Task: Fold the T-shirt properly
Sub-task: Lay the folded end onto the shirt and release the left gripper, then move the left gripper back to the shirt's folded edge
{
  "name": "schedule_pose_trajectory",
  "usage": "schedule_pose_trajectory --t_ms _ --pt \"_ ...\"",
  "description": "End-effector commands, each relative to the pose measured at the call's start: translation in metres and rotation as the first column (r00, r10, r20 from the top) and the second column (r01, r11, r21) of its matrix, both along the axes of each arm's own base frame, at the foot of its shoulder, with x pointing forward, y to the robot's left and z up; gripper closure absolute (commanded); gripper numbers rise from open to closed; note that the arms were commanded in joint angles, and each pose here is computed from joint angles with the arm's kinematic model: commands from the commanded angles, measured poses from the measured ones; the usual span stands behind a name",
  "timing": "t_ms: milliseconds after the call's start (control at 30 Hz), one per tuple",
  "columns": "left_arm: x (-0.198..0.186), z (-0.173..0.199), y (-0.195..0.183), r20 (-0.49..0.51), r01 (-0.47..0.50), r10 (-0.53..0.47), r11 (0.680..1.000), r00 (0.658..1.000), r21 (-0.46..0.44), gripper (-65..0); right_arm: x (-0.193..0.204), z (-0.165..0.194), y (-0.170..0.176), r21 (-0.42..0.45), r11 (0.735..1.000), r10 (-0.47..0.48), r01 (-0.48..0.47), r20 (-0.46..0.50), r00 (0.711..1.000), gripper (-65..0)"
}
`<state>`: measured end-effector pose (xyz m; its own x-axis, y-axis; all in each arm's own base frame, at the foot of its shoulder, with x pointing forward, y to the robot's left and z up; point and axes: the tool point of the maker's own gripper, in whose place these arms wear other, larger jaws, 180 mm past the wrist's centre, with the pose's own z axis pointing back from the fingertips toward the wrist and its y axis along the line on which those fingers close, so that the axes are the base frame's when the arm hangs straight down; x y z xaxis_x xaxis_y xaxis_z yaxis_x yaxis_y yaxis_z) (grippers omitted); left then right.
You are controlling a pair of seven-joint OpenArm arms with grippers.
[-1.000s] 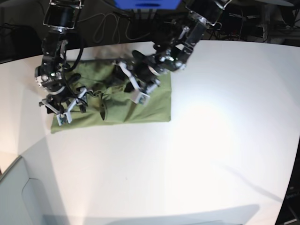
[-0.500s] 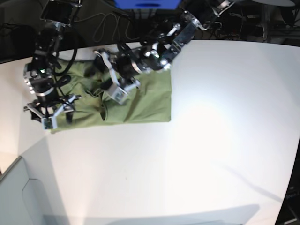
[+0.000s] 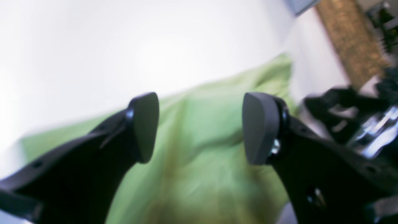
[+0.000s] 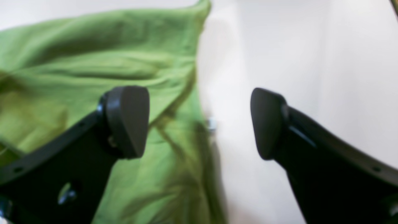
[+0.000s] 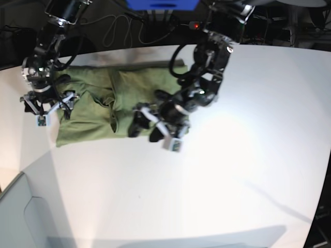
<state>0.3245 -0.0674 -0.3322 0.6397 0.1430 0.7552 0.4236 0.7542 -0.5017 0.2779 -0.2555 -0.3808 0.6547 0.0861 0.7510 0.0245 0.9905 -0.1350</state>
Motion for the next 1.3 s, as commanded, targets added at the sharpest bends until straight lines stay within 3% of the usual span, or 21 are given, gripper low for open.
schedule_pose_trajectory --t_ms 0,167,433,700,867,967,1067,1267 --pt "0.008 0.009 -0.015 0.021 0.022 -0.022 1.0 1.0 -0.021 -40.6 0.006 0.013 -0.004 -0.016 1.0 0.004 -0.004 0.048 0.999 -49.4" --pt "0.004 -0.024 -0.065 -0.062 0.149 -0.147 0.989 0.987 0.027 -40.6 -0.003 0.009 -0.008 -0.023 1.0 0.002 -0.001 0.028 1.0 -49.3" --pt "0.014 -0.033 -0.096 0.01 0.142 -0.142 0.99 0.99 0.013 -40.6 -0.017 0.005 -0.004 -0.03 0.999 0.011 -0.01 0.006 1.0 -49.3" --pt "0.026 -0.001 -0.108 0.083 0.145 -0.142 0.989 0.986 -0.031 -40.6 -0.017 0.005 -0.007 -0.034 0.999 0.007 -0.007 0.005 1.0 -49.6" --pt "0.048 0.035 -0.056 0.183 0.045 -0.032 0.997 0.983 -0.066 -40.6 -0.013 0.009 -0.007 -0.037 0.999 0.008 -0.007 0.018 1.0 -49.6" --pt "0.057 0.047 0.003 0.234 -0.058 0.07 0.997 0.97 -0.058 -40.6 -0.005 0.015 -0.001 -0.009 1.0 0.011 -0.011 0.048 0.999 -49.6" --pt "0.055 0.04 0.065 0.242 -0.17 0.17 0.985 0.955 -0.021 -40.6 0.002 0.015 0.003 0.06 0.998 0.001 -0.006 0.075 0.997 -49.6" --pt "0.031 0.008 0.159 0.192 -0.346 0.328 0.936 0.925 0.067 -40.6 0.011 -0.013 0.008 0.158 0.987 -0.021 0.016 0.035 0.999 -49.6"
